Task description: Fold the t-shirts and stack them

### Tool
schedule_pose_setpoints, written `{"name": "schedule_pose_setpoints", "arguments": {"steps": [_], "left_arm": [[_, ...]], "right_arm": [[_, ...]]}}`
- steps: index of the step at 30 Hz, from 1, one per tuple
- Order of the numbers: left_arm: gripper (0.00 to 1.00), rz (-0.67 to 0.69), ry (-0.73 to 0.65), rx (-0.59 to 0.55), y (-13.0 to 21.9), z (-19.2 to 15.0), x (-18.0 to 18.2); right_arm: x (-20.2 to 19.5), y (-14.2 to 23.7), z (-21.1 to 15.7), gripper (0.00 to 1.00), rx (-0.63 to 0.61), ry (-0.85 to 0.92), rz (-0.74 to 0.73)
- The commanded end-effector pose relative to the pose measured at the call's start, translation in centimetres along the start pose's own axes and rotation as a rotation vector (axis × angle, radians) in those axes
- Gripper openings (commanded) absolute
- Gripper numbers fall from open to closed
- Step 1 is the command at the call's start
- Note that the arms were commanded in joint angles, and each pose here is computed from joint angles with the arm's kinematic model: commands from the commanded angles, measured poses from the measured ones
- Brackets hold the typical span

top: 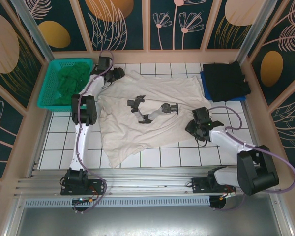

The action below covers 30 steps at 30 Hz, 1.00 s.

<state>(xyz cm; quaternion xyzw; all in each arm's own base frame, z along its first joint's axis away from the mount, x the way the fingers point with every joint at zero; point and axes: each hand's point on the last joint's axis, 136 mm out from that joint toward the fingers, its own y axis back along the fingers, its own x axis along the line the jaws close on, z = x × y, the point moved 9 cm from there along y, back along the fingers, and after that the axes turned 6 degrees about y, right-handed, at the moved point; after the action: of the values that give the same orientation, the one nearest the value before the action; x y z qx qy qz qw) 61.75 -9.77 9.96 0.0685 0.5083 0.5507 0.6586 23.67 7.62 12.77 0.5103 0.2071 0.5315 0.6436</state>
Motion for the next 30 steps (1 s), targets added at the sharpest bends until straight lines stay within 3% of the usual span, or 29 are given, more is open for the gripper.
{"name": "schedule_pose_setpoints", "arguments": {"steps": [1, 9, 16, 21, 26, 30], "left_arm": [[0.53, -0.092, -0.003, -0.055, 2.8, 2.2, -2.5], [0.54, -0.162, -0.033, -0.017, 6.9, -0.2, -5.8], [0.56, -0.147, -0.138, -0.022, 11.1, -3.7, -8.9], [0.56, -0.084, -0.153, -0.055, 13.3, -6.1, -8.6], [0.53, -0.068, -0.131, 0.05, 9.3, -9.2, -7.4], [0.51, -0.001, -0.106, 0.074, 6.2, -10.0, -5.4]], "right_arm": [[1.5, -0.6, 1.2, 0.5, -0.044, 0.003, 0.035], [-0.1, -3.4, -2.6, 0.48, 0.081, 0.008, -0.078], [-1.3, -1.8, -6.8, 0.48, 0.109, -0.044, -0.079], [-0.6, 0.5, -6.3, 0.48, 0.064, -0.025, -0.047], [1.7, 1.6, -3.7, 0.49, -0.023, 0.056, -0.019], [2.7, -0.1, -2.0, 0.5, -0.038, 0.083, -0.027]]}}
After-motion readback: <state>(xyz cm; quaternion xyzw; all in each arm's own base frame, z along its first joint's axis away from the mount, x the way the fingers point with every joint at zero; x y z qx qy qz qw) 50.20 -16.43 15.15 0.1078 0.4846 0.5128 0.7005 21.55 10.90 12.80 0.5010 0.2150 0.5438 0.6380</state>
